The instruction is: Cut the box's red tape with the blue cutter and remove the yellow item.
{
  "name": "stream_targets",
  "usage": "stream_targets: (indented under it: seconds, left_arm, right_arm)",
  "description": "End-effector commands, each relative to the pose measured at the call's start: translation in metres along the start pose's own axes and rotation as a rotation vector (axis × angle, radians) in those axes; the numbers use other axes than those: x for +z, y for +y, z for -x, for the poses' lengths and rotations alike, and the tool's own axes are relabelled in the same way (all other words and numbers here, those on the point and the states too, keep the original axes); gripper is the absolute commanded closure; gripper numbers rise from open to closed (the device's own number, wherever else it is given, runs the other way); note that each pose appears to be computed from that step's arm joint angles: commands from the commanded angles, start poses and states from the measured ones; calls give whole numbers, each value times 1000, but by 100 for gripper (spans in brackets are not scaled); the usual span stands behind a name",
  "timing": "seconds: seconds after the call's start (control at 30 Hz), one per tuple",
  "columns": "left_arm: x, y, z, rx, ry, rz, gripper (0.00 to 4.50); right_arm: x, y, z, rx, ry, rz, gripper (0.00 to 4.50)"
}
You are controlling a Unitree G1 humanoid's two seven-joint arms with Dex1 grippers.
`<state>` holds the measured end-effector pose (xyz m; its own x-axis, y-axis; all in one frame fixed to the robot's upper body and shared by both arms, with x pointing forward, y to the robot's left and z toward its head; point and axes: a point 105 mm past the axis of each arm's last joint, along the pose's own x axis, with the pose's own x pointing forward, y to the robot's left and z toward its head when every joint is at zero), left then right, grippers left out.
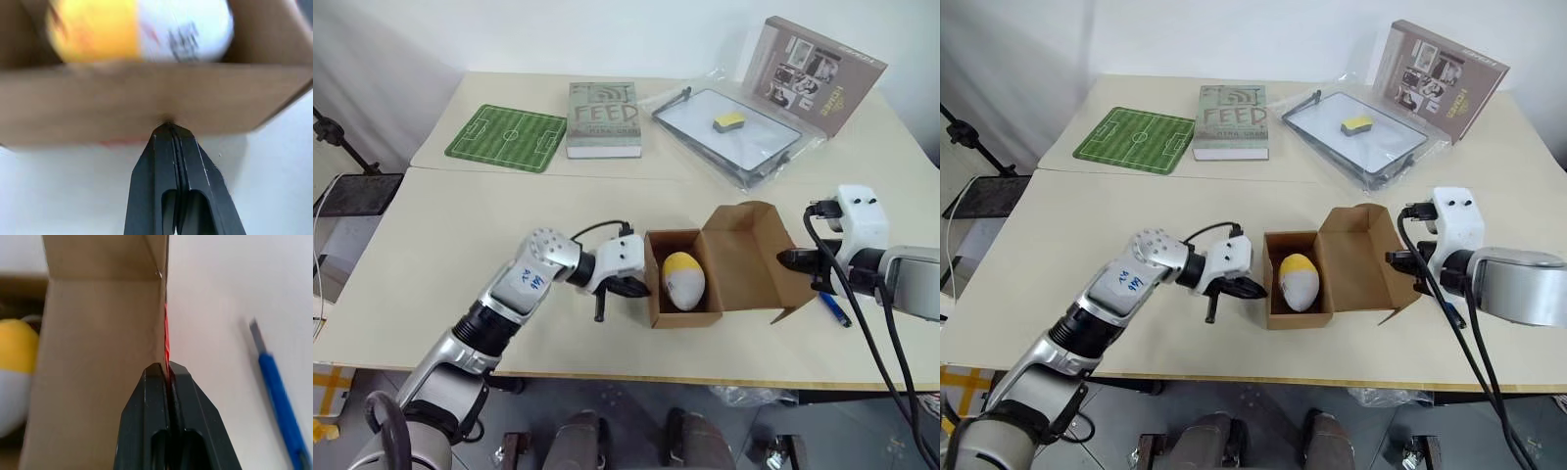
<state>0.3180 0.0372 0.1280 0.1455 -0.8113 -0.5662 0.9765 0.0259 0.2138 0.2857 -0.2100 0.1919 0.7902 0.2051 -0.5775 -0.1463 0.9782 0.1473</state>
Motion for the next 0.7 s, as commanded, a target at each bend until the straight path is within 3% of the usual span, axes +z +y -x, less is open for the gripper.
stream_targets:
  seconds: [0.03, 0.3, 0.63, 0.7]
  left_arm:
    - [14, 12, 0, 81, -46, -33, 450]
    - [19, 30, -8, 144, -94, -13, 450]
    - [14, 29, -13, 141, -110, 24, 450]
    - [13, 29, -13, 142, -114, 35, 450]
  right_arm:
    - [-5, 1, -6, 3, 21, -25, 445]
    - [-27, 16, -24, 54, 87, -48, 445]
    - [-27, 14, -38, 81, -10, 23, 445]
    - [-24, 14, -37, 97, -32, 33, 404]
